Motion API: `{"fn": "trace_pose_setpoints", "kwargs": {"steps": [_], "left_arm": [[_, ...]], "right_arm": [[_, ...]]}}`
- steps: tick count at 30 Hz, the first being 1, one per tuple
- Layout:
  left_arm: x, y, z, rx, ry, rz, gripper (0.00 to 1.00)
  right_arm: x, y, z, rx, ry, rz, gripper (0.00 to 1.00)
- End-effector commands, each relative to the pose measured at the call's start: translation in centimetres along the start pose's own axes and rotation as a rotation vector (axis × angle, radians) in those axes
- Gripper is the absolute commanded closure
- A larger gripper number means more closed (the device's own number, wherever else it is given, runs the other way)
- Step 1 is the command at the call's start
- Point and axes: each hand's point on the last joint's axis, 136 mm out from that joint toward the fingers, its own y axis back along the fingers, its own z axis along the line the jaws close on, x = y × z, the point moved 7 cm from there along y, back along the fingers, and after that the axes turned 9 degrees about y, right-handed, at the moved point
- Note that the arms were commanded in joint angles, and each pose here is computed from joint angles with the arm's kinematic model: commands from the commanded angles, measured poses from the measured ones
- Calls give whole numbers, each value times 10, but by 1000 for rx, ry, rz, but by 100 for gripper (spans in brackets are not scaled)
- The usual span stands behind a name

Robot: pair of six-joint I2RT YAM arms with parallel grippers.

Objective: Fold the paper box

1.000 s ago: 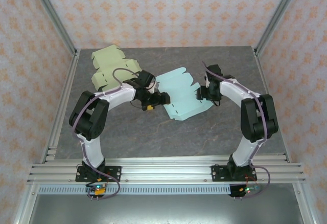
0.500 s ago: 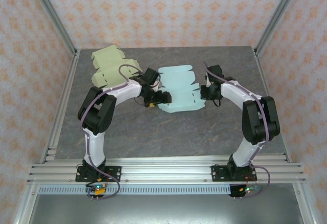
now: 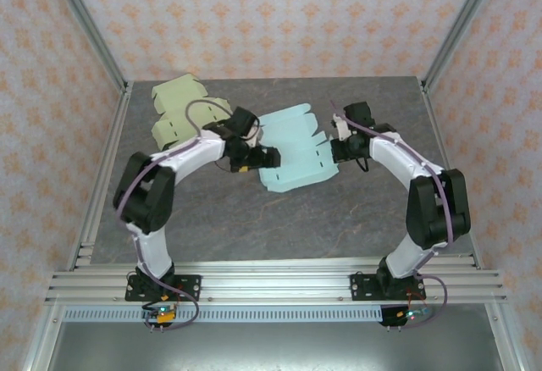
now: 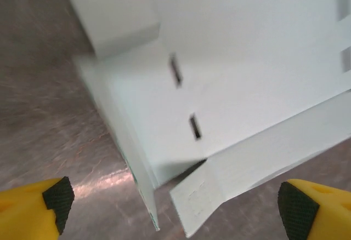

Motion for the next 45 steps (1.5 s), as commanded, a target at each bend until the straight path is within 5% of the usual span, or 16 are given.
{"fn": "trace_pose_setpoints", "kwargs": {"steps": [1,6,11,14,20,24,27,30,34,45], "left_arm": [[-21,69,-5,54,-13,-205,0],[-39,101,-20,115,-141,-343,0],[-56,75,-27,225,-183,-377,0],[-61,57,-35,306,-278,-365,0],[-44,51,-69,296,-848,-558,0],[-57,25,-85,237,-1036,-403,1],[-59,-9,-91,191,-1196,-249,2],[-65,-32,-101,184,-1311,-202,3],[-76,-56,-113,206,-1421,-154,10],[-77,-110,-118,148,-1522,-78,27]], "right_arm": [[-7,23,3,33,352,-6,100],[-14,22,9,-28,794,-10,100],[-41,3,13,-118,1130,-57,99],[-74,-10,13,-45,1165,-172,81],[-119,40,-4,-20,716,-437,59],[-112,75,-42,-34,87,-597,50],[-88,71,-81,-26,-474,-499,48],[-58,61,-92,-34,-800,-330,49],[-36,54,-86,-100,-937,-278,50],[-7,63,-74,-85,-922,-232,50]]}}
